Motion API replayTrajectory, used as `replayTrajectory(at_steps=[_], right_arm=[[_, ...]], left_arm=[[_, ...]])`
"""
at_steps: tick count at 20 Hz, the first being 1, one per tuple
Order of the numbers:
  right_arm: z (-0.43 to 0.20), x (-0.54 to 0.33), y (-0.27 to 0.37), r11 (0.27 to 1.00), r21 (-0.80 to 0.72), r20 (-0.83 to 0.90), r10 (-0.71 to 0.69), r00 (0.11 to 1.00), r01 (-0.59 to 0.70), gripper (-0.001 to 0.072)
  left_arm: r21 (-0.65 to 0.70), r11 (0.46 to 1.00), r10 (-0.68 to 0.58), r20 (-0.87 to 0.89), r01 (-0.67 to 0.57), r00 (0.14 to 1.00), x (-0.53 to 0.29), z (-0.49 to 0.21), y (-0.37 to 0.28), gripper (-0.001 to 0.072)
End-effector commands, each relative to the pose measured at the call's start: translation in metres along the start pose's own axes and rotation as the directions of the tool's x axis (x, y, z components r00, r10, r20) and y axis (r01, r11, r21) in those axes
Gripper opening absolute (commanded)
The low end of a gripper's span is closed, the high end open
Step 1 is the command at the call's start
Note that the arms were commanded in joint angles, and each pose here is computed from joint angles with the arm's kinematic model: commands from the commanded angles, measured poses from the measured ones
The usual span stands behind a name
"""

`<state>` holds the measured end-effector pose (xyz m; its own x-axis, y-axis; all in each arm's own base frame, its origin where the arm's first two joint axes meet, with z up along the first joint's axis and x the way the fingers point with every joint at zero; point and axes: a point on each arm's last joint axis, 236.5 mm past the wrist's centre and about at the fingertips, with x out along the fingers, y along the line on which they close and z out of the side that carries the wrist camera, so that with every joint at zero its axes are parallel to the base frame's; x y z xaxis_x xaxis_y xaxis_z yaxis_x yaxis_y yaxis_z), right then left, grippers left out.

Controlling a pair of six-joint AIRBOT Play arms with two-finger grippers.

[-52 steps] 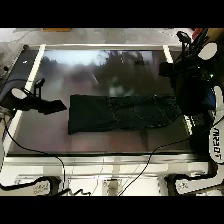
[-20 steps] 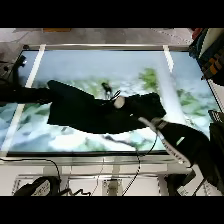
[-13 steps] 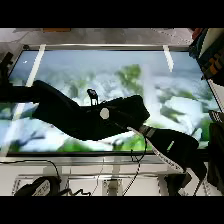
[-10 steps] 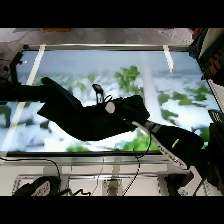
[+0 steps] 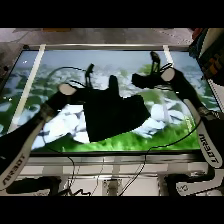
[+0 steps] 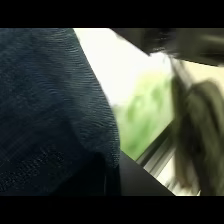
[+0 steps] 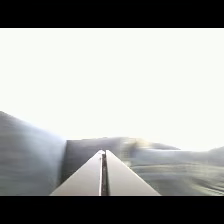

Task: Fold the clothes and pants, and hang the long-sleeved shirts on hangers.

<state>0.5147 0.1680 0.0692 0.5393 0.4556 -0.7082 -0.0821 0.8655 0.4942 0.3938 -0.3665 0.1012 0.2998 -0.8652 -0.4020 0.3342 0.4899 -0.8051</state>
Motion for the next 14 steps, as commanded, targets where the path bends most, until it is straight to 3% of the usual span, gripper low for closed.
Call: replayTrajectory(at_steps=[1,2,3,6,9,11,13,14], right_arm=[[0.018,-0.042,-0.067,0.992,0.047,0.011,-0.114,0.993,0.114,0.0039],[0.018,-0.048,-0.085,0.987,0.053,0.003,-0.151,0.989,0.151,0.0039],[0.017,-0.054,-0.103,0.98,0.056,-0.007,-0.192,0.981,0.192,0.0039],[0.016,-0.07,-0.147,0.959,-0.001,-0.025,-0.283,0.959,0.284,0.0038],[-0.008,-0.068,-0.179,0.96,-0.097,-0.128,-0.275,0.953,0.264,0.0036],[-0.053,-0.052,-0.169,0.989,-0.134,-0.287,-0.1,0.953,0.063,0.0035],[-0.093,-0.039,-0.126,0.964,-0.022,-0.405,0.232,0.884,-0.263,0.0037],[-0.099,-0.029,-0.119,0.947,0.041,-0.408,0.306,0.86,-0.318,0.0044]], left_arm=[[-0.17,0.985,0.005,0.106,0.013,0.994,0.068,-0.016,-0.003,0.0228],[-0.162,0.987,0.003,0.096,0.012,0.995,0.071,-0.021,-0.005,0.0405],[-0.12,0.993,0.001,0.095,0.01,0.995,0.071,-0.021,-0.006,0.0445],[-0.057,0.998,0.003,0.143,0.005,0.99,0.054,0.002,-0.003,0.0445],[-0.052,0.999,0.011,0.191,-0.001,0.982,0.027,0.031,0.006,0.0444],[-0.055,0.998,0.0,0.178,0.01,0.984,0.014,0.038,0.012,0.0444],[-0.062,0.998,-0.014,0.147,0.023,0.989,0.005,0.039,0.019,0.0444],[-0.057,0.998,-0.009,0.144,0.017,0.99,0.001,0.041,0.023,0.0445]])
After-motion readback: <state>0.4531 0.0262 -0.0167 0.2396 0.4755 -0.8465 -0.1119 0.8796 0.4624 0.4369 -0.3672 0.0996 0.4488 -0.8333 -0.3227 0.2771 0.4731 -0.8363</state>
